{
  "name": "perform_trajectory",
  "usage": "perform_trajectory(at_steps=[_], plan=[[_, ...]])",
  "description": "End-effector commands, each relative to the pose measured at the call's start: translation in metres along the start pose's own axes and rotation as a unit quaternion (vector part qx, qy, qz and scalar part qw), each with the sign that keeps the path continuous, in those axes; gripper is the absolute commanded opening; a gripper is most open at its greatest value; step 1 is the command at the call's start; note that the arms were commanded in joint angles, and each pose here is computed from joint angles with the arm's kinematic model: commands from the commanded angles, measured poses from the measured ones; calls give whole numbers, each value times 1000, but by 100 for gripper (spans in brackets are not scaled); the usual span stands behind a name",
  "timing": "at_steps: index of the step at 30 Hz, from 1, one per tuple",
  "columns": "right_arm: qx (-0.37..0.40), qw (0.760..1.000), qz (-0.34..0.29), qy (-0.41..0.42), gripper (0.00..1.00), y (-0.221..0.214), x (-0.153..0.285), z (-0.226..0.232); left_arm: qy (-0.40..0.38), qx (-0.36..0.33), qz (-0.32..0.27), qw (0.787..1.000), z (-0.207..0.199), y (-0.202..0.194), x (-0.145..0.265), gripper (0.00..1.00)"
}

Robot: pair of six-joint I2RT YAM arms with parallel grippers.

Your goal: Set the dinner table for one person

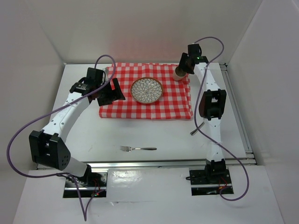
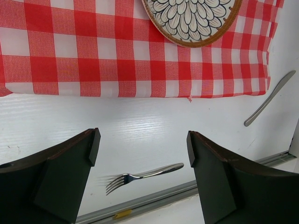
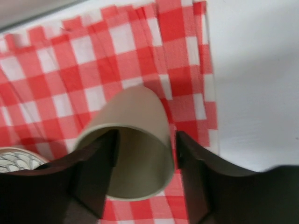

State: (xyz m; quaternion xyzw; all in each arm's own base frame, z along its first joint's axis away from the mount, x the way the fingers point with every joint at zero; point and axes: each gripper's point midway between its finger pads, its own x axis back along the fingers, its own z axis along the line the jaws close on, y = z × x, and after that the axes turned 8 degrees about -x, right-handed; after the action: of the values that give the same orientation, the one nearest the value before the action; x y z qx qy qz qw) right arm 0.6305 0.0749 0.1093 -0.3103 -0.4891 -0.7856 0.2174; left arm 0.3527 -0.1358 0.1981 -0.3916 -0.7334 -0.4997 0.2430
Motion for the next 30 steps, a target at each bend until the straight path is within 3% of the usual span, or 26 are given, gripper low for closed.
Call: perform_trajectory(at_steps=[1,12,17,18,20,23,26,27,29,30], plan=[[8,995,-71,63,68,44,20,41,-5,-16,-4,1000,-1,1,-1,93],[8,990,-107,94,74,72,50,59,-1,-14,5,1000,1,-4,-2,93],[8,989,-128,74,79,79,88,61,-3,-15,0,1000,-1,-2,3,93],[5,984,-159,85,81,99,122,68,-3,-15,0,1000,-1,-2,3,93],[2,984,-165,65,90,97,139,57,1,-15,-1,1000,0,-3,6,93],[-14,976,-214,49,93,116,198,48,6,-17,-13,1000,0,3,10,93],[-57,980,-191,15,94,94,222,12,4,-13,-18,1000,-2,5,16,94],[-74,986,-151,-18,94,64,206,-16,3,-14,-23,1000,-3,7,19,94],[-88,987,-133,-22,93,37,230,-32,-2,-14,-21,1000,-4,5,18,94],[-85,992,-78,-52,93,-13,211,-60,-2,-14,-21,1000,-4,5,18,94]])
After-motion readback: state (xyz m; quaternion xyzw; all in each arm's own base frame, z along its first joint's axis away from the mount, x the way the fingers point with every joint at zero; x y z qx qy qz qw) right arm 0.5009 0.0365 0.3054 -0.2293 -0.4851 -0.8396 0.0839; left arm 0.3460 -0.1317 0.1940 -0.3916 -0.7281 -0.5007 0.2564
